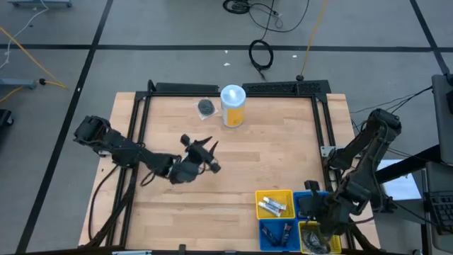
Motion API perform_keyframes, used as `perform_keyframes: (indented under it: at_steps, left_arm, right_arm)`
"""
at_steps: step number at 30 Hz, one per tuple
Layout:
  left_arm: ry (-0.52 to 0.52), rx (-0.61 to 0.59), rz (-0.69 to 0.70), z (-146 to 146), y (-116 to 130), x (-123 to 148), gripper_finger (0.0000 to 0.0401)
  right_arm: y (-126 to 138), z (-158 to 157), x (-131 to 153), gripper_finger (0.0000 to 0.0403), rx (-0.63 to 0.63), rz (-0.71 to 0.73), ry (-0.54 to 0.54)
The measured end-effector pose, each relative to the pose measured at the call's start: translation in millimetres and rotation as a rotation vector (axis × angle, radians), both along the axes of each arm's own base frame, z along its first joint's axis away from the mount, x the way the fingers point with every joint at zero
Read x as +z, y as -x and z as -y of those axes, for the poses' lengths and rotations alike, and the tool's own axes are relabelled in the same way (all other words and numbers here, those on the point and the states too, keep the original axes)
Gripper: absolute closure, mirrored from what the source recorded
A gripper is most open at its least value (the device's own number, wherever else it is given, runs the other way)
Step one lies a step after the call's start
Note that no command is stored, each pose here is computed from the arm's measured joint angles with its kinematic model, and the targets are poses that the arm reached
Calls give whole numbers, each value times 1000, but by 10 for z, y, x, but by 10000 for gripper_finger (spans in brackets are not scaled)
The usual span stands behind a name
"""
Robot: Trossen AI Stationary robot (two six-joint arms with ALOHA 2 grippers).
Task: Pick & Place Travel size toiletries
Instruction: Put the hairbrush into the bottom yellow basket
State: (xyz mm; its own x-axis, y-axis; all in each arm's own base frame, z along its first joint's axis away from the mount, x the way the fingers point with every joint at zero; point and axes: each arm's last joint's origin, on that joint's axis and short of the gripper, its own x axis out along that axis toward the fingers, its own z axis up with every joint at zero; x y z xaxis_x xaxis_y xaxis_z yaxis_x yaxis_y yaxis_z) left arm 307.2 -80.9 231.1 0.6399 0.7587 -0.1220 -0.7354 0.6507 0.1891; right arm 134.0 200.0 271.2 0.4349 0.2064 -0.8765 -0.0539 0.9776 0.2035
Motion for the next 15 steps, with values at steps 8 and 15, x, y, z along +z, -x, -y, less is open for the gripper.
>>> perform_keyframes:
  at_steps: [8,15]
  left_arm:
    - [127,-31,-232,-690,-69,-229,272]
    - [412,-32,-398,-1272,68,-434,272]
  right_arm:
    - [-177,126,7,370,-7,65,78]
    - [-348,225,25,371,56,118,127]
